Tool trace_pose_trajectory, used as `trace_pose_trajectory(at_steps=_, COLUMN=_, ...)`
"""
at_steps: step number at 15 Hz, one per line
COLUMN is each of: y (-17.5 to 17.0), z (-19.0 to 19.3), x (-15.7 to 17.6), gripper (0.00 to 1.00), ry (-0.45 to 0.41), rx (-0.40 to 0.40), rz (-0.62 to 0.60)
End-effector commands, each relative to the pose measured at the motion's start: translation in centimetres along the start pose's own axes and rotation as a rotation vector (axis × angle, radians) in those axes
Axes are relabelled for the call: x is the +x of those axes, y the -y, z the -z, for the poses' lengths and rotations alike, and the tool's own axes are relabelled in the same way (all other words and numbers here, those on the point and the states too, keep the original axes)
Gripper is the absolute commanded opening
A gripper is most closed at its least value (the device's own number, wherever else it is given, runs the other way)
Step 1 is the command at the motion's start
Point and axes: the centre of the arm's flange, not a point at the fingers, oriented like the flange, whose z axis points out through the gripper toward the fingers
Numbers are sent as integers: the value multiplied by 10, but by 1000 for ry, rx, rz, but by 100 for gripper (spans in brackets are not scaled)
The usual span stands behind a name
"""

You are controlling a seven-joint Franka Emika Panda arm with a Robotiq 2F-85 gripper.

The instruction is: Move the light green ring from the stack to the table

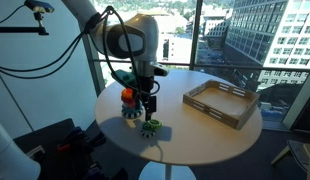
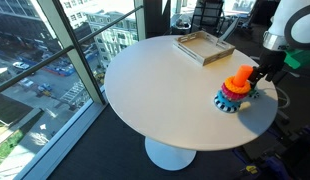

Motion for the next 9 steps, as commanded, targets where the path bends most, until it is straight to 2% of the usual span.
trace_pose_trajectory(at_steps=1, y=-2, z=40, x=-13, gripper=100, ry=33, rx=-4, rz=43)
trace_pose_trajectory(at_steps=9, y=15, z=114, x=-35, gripper=100, ry=56, rx=-30, rz=68)
